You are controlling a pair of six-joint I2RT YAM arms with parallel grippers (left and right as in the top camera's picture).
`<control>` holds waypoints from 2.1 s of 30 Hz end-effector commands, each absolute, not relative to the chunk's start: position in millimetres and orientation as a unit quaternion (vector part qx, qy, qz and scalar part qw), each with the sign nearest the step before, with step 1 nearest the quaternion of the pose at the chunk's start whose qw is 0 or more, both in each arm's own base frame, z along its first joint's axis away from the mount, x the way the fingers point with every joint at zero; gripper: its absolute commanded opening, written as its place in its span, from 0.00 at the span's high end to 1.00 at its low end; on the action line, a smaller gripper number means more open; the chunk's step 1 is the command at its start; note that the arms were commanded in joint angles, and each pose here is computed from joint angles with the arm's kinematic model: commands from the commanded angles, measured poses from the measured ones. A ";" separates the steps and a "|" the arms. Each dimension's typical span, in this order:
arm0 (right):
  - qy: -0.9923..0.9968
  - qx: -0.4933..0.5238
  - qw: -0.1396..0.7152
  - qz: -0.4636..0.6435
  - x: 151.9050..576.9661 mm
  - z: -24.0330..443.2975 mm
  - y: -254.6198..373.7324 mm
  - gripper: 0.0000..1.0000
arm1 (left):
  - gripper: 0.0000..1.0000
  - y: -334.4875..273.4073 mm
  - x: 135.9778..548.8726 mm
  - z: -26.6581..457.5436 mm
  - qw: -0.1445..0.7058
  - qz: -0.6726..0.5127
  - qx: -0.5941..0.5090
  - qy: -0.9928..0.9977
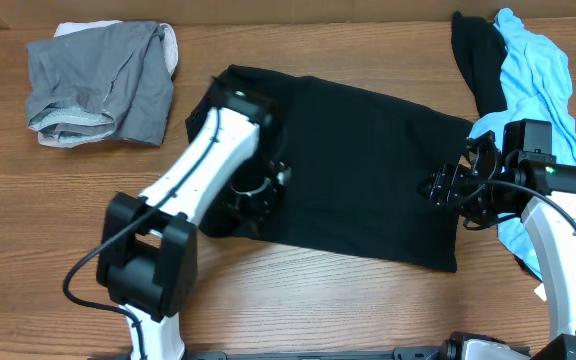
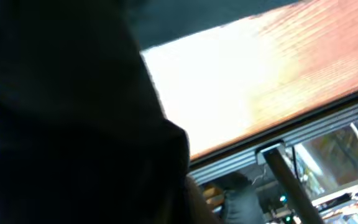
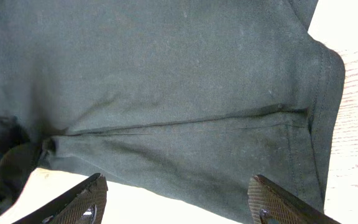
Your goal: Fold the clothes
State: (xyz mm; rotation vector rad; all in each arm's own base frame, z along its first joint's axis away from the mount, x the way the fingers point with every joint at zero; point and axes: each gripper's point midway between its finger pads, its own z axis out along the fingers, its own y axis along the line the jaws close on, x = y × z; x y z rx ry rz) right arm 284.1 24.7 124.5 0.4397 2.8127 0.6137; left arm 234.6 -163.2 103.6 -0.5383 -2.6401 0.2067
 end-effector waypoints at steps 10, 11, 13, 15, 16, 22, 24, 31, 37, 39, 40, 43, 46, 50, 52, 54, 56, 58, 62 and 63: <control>0.960 0.145 0.116 0.210 285.4 123.8 25.8 0.20 | 0.49 -148.3 172.4 92.6 0.328 0.036 -0.223 -0.917; 0.960 0.144 0.117 0.210 285.6 123.8 25.8 0.20 | 0.49 -148.3 175.1 91.1 0.322 0.034 -0.225 -0.919; 0.960 0.144 0.117 0.210 286.0 123.9 25.7 0.20 | 0.50 -150.1 184.0 86.7 0.302 0.035 -0.226 -0.925; 0.960 0.144 0.118 0.210 286.1 124.0 25.7 0.20 | 0.50 -151.8 201.3 81.1 0.267 0.029 -0.216 -0.939; 0.960 0.144 0.118 0.210 286.1 124.0 25.7 0.20 | 0.49 -151.5 212.4 78.9 0.245 0.022 -0.205 -0.947; 0.960 0.144 0.119 0.210 286.5 124.0 25.6 0.20 | 0.46 -136.6 258.8 70.1 0.162 -0.018 -0.149 -0.975; 0.960 0.144 0.119 0.210 286.8 124.1 25.5 0.20 | 0.45 -131.3 269.4 67.7 0.145 -0.020 -0.140 -0.979; 0.960 0.144 0.119 0.210 286.7 124.1 25.6 0.19 | 0.35 -132.5 290.5 63.0 0.116 0.045 -0.166 -0.978; 0.960 0.145 0.118 0.211 286.5 124.1 25.8 0.19 | 0.38 -143.0 279.4 58.2 0.128 0.062 -0.189 -0.972; 0.960 0.144 0.118 0.210 286.5 124.1 25.8 0.19 | 0.41 -143.1 275.7 54.3 0.133 0.061 -0.190 -0.971; 0.960 0.144 0.118 0.210 286.5 124.1 25.7 0.19 | 0.41 -142.5 273.1 52.5 0.137 0.060 -0.191 -0.970; 0.960 0.144 0.118 0.210 286.5 124.1 25.7 0.19 | 0.49 -138.8 264.9 46.3 0.151 0.058 -0.189 -0.969; 0.960 0.144 0.119 0.210 286.7 124.1 25.6 0.19 | 0.52 -136.2 260.6 43.3 0.158 0.055 -0.188 -0.968; 0.960 0.144 0.119 0.210 286.7 124.1 25.6 0.19 | 0.62 -136.7 261.8 42.2 0.155 0.055 -0.188 -0.968; 0.960 0.144 0.119 0.210 286.7 124.1 25.6 0.19 | 0.71 -136.8 262.3 42.0 0.154 0.055 -0.188 -0.968; 0.960 0.144 0.119 0.210 286.7 124.1 25.6 0.19 | 0.79 -137.3 263.2 41.7 0.152 0.056 -0.188 -0.969; 0.960 0.144 0.119 0.210 286.8 124.1 25.6 0.19 | 0.95 -138.4 263.8 41.6 0.150 0.058 -0.188 -0.969; 0.960 0.144 0.119 0.210 286.9 124.2 25.6 0.19 | 0.96 -140.8 263.3 41.8 0.150 0.064 -0.187 -0.969; 0.960 0.144 0.120 0.210 287.1 124.2 25.6 0.19 | 0.96 -145.0 260.4 43.0 0.155 0.075 -0.185 -0.967; 0.960 0.144 0.120 0.210 287.1 124.2 25.6 0.19 | 0.96 -144.2 260.0 43.1 0.156 0.074 -0.185 -0.967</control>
